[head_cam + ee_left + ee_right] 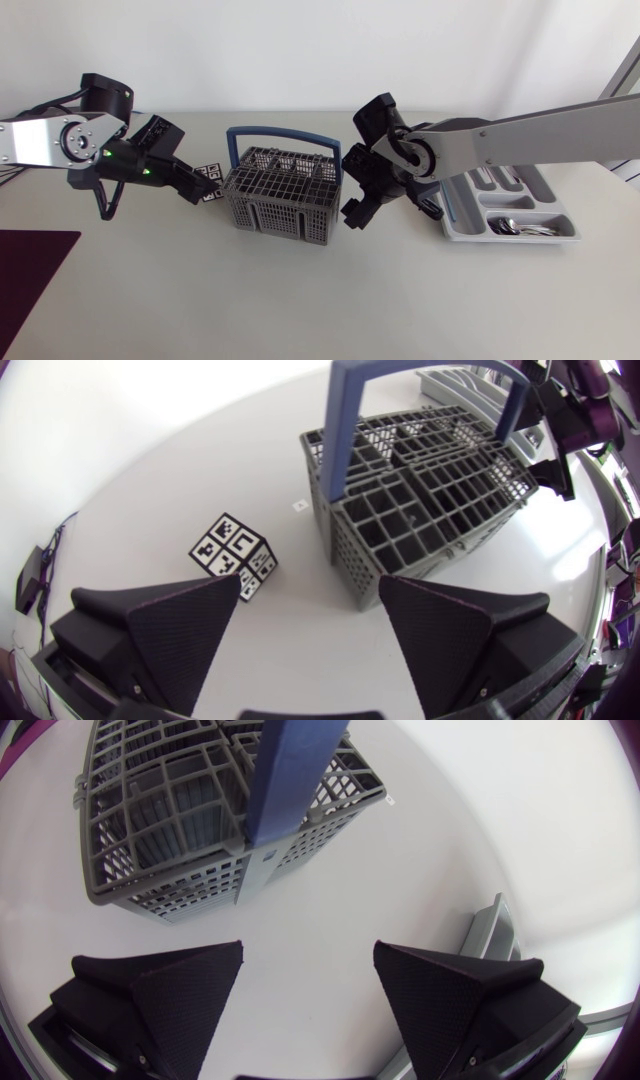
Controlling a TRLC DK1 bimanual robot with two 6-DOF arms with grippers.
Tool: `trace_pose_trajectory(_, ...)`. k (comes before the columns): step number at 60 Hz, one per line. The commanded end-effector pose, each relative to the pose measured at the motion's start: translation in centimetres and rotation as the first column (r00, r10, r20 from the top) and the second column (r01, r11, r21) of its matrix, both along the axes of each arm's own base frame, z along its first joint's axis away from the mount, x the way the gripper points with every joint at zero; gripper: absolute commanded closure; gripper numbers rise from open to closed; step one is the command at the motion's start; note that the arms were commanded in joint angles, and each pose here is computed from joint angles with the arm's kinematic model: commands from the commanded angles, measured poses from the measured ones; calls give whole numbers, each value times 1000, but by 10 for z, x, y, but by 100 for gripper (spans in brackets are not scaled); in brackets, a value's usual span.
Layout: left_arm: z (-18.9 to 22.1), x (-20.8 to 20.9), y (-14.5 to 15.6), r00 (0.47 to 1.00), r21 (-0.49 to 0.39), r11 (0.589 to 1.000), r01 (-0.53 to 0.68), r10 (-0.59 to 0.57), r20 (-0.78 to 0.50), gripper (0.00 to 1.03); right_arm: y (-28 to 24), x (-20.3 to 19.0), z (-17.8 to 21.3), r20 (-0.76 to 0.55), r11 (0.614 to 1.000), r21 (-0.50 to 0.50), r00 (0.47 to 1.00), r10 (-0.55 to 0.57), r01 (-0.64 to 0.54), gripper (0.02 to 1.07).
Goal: Transfer all utensils from the basket to the drawer tray.
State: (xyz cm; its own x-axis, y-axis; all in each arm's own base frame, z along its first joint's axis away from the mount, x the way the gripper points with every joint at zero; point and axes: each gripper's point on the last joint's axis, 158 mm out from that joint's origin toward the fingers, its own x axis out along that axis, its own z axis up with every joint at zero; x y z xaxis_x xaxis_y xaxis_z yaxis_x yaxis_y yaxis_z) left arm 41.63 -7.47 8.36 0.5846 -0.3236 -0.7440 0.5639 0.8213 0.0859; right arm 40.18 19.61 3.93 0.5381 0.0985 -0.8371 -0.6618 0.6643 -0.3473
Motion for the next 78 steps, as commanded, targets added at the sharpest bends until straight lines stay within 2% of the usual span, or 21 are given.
trace_pose_trajectory(1,-13,16,0,1000,40,999,6,-6,9,6,0,1,5,9,1000,11,1000,-17,17,13)
trace_pose_trajectory(6,-24,34,0,999,71,997,-20,16,51,6,2,1,6,10,1000,12,1000,-15,15,13)
trace_pose_trajectory(18,-41,44,-3,999,63,998,-28,27,24,6,3,2,7,12,1000,17,1000,-20,20,13)
trace_pose_trajectory(32,-34,19,-35,998,-3,998,62,-62,-3,6,-5,2,11,20,999,29,999,-44,44,13)
trace_pose_trajectory(51,-27,-17,-72,987,-5,987,161,-161,3,6,-16,6,15,35,998,37,998,-56,55,13)
trace_pose_trajectory(67,-27,-18,-61,990,-1,990,141,-141,3,6,3,-8,15,27,999,35,1000,-3,2,13)
trace_pose_trajectory(78,-27,-16,-49,994,1,994,113,-113,1,6,-31,-5,20,25,997,18,997,-77,76,13)
